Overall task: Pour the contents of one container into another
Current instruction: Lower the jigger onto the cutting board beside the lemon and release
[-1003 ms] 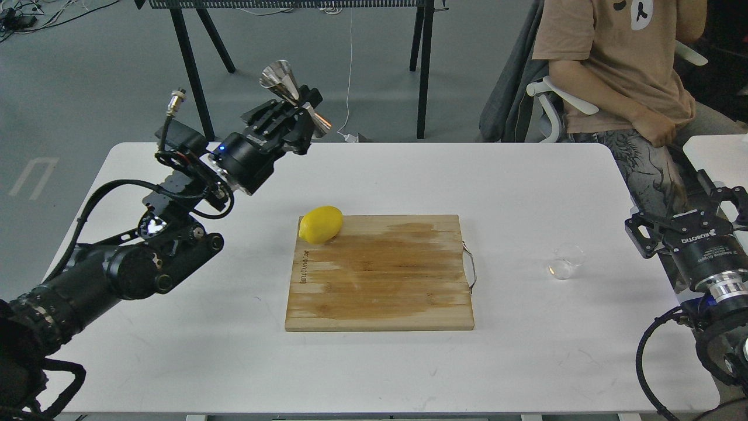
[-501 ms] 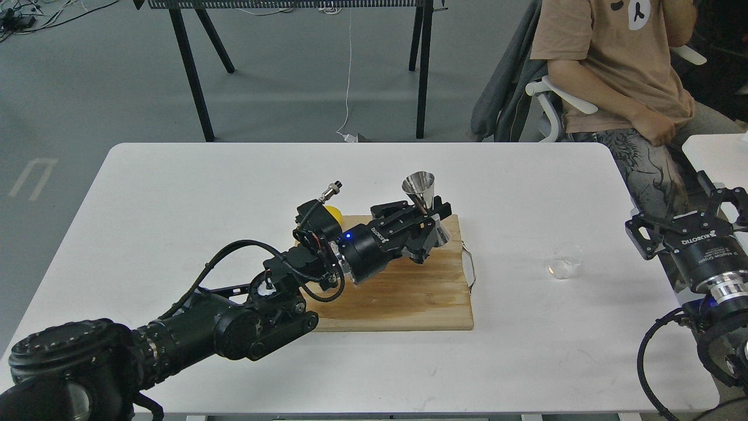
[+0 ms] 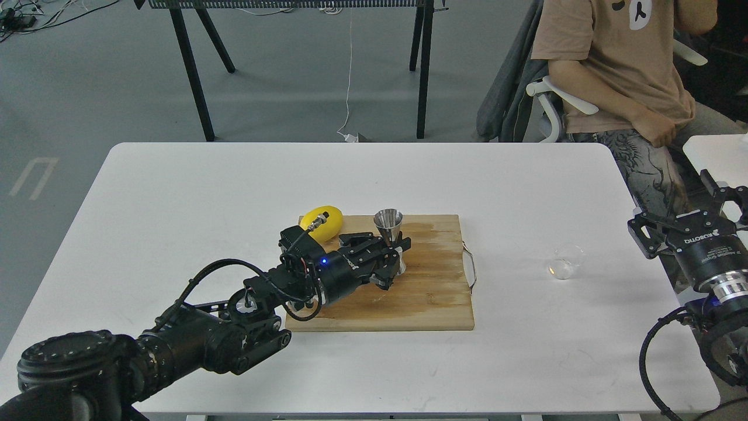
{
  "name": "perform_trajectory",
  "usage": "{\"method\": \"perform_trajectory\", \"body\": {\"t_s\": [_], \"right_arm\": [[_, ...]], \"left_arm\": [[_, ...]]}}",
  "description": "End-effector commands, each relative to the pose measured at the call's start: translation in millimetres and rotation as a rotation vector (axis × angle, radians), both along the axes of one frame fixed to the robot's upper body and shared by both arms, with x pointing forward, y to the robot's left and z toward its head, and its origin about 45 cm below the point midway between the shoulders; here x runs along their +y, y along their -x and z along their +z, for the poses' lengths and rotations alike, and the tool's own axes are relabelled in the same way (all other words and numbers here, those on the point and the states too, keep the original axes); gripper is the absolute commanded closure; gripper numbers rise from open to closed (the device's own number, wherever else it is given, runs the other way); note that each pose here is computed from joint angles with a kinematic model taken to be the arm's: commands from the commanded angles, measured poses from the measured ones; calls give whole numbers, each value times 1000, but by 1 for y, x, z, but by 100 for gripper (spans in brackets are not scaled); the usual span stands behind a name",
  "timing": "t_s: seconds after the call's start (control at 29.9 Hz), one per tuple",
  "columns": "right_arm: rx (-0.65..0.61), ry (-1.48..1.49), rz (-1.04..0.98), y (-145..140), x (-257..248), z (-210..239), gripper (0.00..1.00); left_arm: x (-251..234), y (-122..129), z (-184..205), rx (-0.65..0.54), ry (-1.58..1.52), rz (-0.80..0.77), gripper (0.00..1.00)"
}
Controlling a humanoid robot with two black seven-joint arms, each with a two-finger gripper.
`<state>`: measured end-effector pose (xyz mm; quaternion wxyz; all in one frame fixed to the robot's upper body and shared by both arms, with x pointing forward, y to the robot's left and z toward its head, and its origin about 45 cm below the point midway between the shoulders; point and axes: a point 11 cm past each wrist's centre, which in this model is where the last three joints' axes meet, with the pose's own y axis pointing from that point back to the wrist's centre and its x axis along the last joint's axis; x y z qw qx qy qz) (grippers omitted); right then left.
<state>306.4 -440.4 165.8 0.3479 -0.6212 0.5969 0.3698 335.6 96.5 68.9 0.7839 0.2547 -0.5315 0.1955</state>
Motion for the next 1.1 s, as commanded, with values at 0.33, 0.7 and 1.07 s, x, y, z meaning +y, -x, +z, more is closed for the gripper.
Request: {"method": "perform_trajectory", "body": {"t_s": [0.33,0.7,1.07], "right_arm": [[2,-1,-3,1,0,-1,1],[2,-1,-3,1,0,-1,1],[2,-1,-3,1,0,-1,1]], "left_arm": [[2,5,-6,15,-3,6,73],[7,4,-9,16,-17,14,73],[8,4,-10,17,-23,15,54]]}}
